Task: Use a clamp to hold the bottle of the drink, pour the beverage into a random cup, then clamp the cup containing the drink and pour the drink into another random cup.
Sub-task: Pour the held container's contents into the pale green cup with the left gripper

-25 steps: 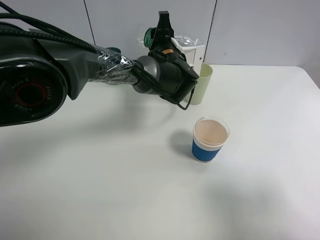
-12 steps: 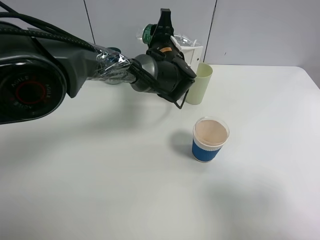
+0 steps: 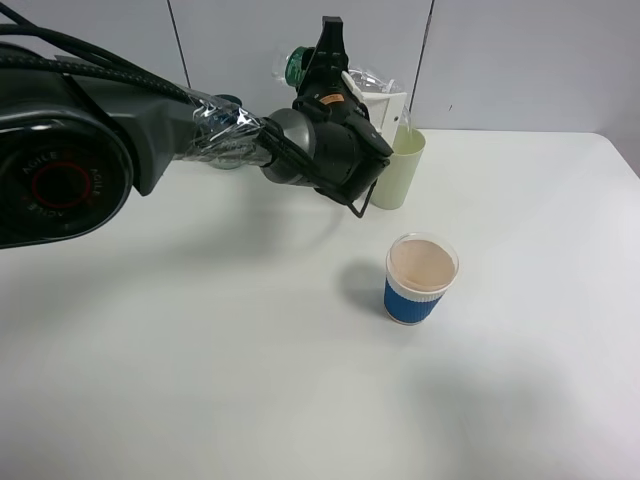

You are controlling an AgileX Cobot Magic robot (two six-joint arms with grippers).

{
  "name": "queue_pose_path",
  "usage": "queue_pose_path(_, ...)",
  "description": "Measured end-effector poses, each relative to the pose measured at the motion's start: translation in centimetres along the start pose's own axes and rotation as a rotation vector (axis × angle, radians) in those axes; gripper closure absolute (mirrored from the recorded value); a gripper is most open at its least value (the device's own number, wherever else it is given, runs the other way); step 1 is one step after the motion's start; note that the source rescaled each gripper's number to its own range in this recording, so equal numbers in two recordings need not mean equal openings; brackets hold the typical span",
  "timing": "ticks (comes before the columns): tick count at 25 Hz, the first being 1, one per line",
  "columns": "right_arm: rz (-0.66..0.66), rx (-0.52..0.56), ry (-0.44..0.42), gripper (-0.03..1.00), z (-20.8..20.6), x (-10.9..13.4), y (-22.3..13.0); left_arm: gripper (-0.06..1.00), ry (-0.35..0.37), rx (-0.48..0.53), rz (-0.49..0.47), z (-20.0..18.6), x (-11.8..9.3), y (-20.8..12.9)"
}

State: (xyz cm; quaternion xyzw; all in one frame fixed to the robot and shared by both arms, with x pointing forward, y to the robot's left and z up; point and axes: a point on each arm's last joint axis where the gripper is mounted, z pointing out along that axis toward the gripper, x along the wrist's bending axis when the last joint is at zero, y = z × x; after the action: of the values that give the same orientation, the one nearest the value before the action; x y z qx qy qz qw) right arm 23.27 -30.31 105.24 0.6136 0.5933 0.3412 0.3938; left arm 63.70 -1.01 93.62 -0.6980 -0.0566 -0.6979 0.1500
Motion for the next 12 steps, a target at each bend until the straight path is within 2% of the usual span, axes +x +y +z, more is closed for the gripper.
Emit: queue_pose_path(12,0.0,0.0,0.0,-0.03,0.0,0.0,0.0,0.94,0.0,0.005,0.017,0.22,-0.02,-0.15)
